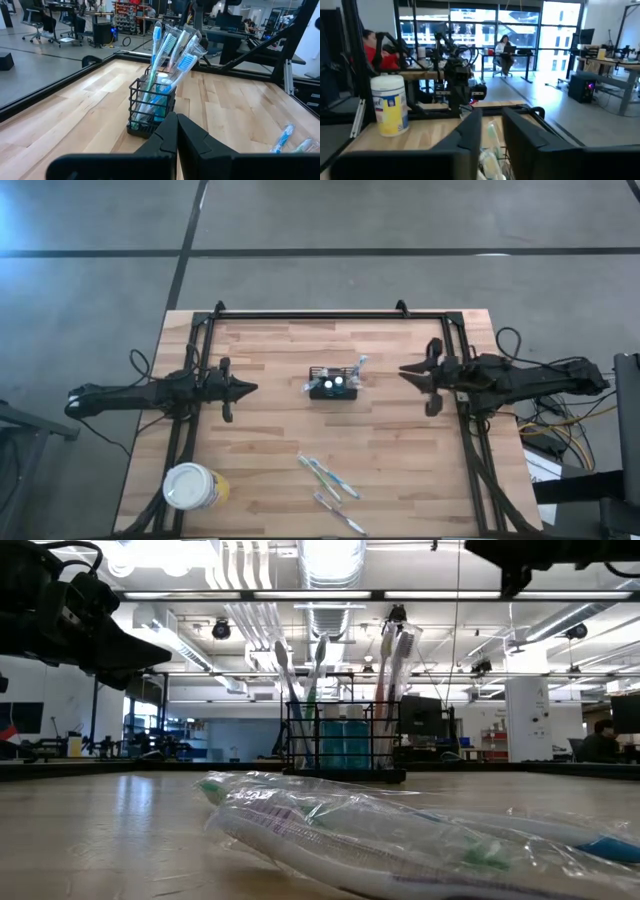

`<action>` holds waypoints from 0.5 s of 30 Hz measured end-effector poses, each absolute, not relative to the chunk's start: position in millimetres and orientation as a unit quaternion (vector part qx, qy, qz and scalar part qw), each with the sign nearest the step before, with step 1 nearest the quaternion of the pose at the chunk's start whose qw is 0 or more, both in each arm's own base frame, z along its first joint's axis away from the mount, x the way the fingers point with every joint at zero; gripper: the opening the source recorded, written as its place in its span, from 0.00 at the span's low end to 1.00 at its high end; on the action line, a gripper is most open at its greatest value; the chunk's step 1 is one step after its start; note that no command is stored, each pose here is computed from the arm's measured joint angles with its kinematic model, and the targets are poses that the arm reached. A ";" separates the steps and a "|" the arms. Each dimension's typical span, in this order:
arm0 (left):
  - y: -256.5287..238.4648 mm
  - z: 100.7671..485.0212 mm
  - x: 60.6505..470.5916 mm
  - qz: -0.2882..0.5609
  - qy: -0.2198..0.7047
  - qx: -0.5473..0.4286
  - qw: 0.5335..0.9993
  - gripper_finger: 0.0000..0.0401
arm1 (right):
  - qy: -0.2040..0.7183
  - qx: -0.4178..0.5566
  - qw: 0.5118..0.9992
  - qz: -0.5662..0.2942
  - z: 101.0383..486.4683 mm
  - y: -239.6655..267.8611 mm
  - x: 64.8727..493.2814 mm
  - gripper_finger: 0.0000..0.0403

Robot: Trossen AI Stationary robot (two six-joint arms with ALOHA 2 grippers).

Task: Pick & Place toothbrushing station
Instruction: Put the blue toothbrush into the wire organizer

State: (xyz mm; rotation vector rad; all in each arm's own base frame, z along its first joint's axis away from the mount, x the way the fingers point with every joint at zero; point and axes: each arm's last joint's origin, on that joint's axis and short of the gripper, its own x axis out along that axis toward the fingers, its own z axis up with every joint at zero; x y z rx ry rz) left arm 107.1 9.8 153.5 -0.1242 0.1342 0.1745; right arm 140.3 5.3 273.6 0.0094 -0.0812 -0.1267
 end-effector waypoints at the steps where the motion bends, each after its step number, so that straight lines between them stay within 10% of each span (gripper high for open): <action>1: 9.8 153.5 107.1 0.087 0.067 -0.062 0.992 0.01 | -0.042 0.005 0.997 -0.061 273.5 5.7 135.9 0.13; 15: 9.8 153.5 107.1 0.086 0.068 -0.051 0.993 0.01 | -0.108 0.041 0.992 -0.043 246.5 4.6 93.8 0.02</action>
